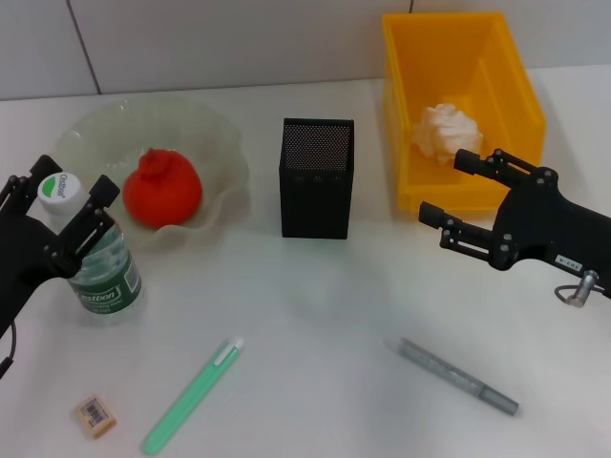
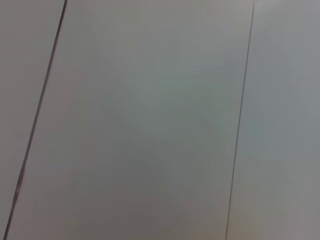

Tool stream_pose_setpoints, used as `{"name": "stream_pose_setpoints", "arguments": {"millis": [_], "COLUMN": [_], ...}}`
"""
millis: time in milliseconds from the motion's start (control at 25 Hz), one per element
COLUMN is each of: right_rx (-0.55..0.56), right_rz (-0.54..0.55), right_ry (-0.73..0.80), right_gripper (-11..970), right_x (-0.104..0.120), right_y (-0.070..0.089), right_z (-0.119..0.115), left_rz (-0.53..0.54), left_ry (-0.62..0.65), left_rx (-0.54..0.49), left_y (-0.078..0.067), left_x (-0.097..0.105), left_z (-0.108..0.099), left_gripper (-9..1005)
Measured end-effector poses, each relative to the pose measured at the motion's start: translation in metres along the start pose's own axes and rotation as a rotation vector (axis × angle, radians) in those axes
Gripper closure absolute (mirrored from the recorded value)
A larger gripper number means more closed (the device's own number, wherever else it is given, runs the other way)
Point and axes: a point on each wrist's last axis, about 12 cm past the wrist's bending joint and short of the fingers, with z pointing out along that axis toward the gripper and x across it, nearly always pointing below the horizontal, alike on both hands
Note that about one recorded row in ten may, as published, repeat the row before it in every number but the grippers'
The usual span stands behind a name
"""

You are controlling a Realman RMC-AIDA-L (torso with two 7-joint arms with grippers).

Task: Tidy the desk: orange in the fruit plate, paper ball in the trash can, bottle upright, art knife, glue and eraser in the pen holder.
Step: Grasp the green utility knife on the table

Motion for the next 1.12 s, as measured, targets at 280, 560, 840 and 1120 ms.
{"name": "stream_pose_setpoints", "arguments": {"millis": [280,560,840,1120], "right_rx": [0.001,0.002,-0.001,-0.003], "right_rz": [-0.001,0.004,0.012,0.010], "right_ry": [0.000,0.003,0.006,0.005], "right_gripper": [192,192,192,192], "right_x": [0.000,0.001,0.004,0.003], "right_y": [-0.001,0.000,0.000,-0.001], "right_z": [0.000,0.000,0.002,0.003], "left_rz": [0.009,0.017,0.025,0.067], "left_ry": [-0.039,-0.076,-0.151,-0.161], "left_rx": [0.039,0.064,0.115,0.177], "left_y": [-0.003,-0.004,-0.009,-0.015], "left_x": [-0.005,-0.011,-0.020,-0.022], "left_z": [0.000,-0.001,-0.002,-0.001], "left_gripper": [188,188,189,189]}}
